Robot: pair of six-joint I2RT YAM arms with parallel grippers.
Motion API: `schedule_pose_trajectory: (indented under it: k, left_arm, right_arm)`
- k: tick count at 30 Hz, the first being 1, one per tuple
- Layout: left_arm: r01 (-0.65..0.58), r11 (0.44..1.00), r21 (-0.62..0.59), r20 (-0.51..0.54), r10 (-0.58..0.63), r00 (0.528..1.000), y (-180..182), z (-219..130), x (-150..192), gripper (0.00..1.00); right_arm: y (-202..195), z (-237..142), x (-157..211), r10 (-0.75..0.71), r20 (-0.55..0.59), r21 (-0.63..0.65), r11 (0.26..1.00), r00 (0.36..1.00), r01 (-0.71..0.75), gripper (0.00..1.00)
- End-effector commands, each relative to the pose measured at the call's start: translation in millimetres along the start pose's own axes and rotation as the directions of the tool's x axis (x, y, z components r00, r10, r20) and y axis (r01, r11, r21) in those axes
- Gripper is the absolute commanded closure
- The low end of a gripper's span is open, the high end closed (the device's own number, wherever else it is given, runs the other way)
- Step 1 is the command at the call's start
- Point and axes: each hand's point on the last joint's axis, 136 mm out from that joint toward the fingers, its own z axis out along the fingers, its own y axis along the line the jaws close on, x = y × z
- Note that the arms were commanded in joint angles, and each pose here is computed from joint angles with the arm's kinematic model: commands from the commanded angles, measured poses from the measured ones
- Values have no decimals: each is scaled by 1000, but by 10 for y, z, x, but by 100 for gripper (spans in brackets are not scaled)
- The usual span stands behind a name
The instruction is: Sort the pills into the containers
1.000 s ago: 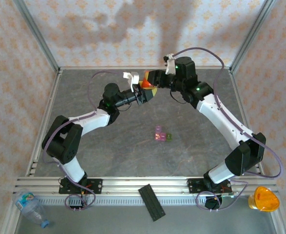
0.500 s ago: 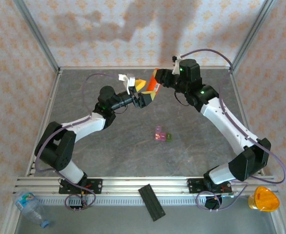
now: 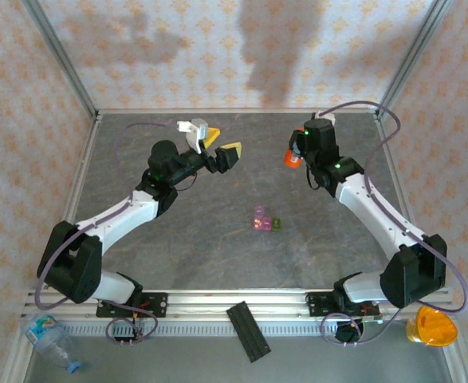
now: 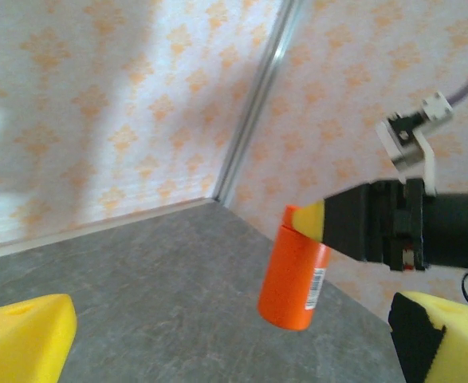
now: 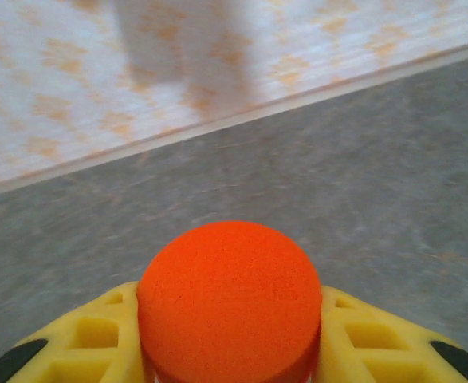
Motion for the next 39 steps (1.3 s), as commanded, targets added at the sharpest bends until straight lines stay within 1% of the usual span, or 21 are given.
schedule_pose_trajectory:
  k: [1,4,12,16,18,21,26,29,31,34,37,39]
  left_arm:
    - [-35,990,-136,-50,29,998,198,-58,-37,0]
    - [-75,980,-183,-87,60,994,256,-111,-22,0]
    - [-120,948,-295,-94,96,991,372,-306,-108,0]
    - [-104,906,-410,-82,77,994,543,-411,-163,0]
    - [-100,890,-445,-88,67,994,601,-436,-160,0]
    - [-104,883,-457,-118,56,991,634,-435,-116,0]
    - [-123,896,-426,-168,56,984,618,-368,-6,0]
    - [-128,895,-426,-194,48,980,634,-345,29,0]
    - [-139,890,-434,-203,54,978,654,-350,36,0]
    - [-143,879,-455,-174,69,982,687,-381,6,0]
    - [-147,875,-461,-119,103,987,700,-413,-34,0]
    - [-121,871,-476,-83,93,992,718,-438,-60,0]
  right_arm:
    - [-294,-10,-188,12,147,139,990,989,-33,80]
    - [-467,70,-82,6,183,203,978,983,-44,80]
    - [-859,257,260,18,232,351,931,973,-101,82]
    - [-1032,308,423,43,248,412,899,968,-145,82]
    - [-1095,336,499,50,248,439,885,968,-158,82]
    - [-1168,380,588,58,244,469,867,968,-170,83]
    - [-1243,442,759,82,231,493,849,970,-189,83]
    - [-1282,470,849,94,221,505,841,971,-196,82]
    - [-1304,483,901,97,211,512,837,973,-195,80]
    - [-1331,494,973,106,202,518,832,974,-197,73]
    - [-1359,494,1038,120,194,522,828,974,-206,62]
    - [-1370,493,1077,130,190,521,827,973,-212,54]
